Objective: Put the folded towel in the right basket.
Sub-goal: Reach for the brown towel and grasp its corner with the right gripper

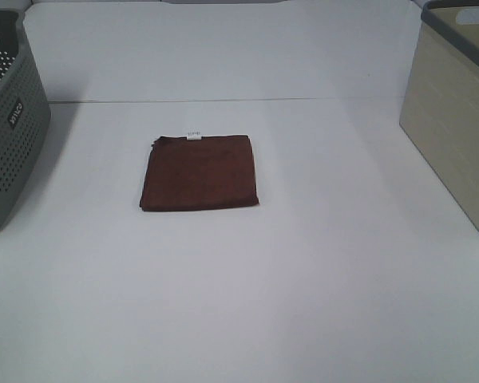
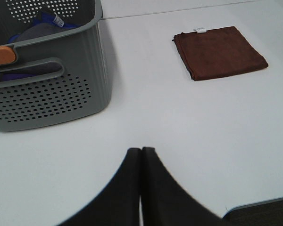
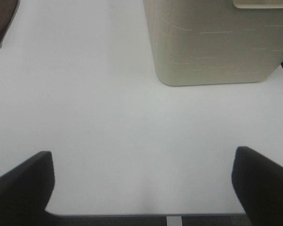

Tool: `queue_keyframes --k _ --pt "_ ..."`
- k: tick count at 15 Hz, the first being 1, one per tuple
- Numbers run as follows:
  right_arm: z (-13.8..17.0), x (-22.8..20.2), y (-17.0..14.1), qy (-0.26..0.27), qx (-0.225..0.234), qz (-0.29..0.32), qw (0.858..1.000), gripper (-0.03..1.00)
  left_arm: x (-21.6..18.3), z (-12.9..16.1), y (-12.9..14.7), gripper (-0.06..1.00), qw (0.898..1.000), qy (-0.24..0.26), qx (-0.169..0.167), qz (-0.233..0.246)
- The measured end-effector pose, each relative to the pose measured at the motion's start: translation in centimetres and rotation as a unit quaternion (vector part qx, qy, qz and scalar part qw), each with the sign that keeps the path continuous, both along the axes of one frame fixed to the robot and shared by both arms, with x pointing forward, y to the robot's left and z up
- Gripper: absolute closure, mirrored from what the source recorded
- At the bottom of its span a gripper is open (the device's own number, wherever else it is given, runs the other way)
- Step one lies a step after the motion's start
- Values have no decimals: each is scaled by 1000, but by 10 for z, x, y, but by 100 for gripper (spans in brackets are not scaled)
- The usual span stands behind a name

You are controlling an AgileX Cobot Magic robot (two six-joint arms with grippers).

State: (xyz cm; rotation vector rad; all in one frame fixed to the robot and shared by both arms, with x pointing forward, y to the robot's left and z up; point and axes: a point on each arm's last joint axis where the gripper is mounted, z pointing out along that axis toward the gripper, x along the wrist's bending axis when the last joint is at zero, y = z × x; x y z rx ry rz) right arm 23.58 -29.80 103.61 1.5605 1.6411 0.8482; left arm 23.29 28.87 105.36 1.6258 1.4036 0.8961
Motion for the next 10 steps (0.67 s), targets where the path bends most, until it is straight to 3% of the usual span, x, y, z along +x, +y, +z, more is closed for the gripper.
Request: queue_keyframes --k 10 --pt "0 0 0 0 0 0 1000 -1 0 0 0 94 1000 0 0 0"
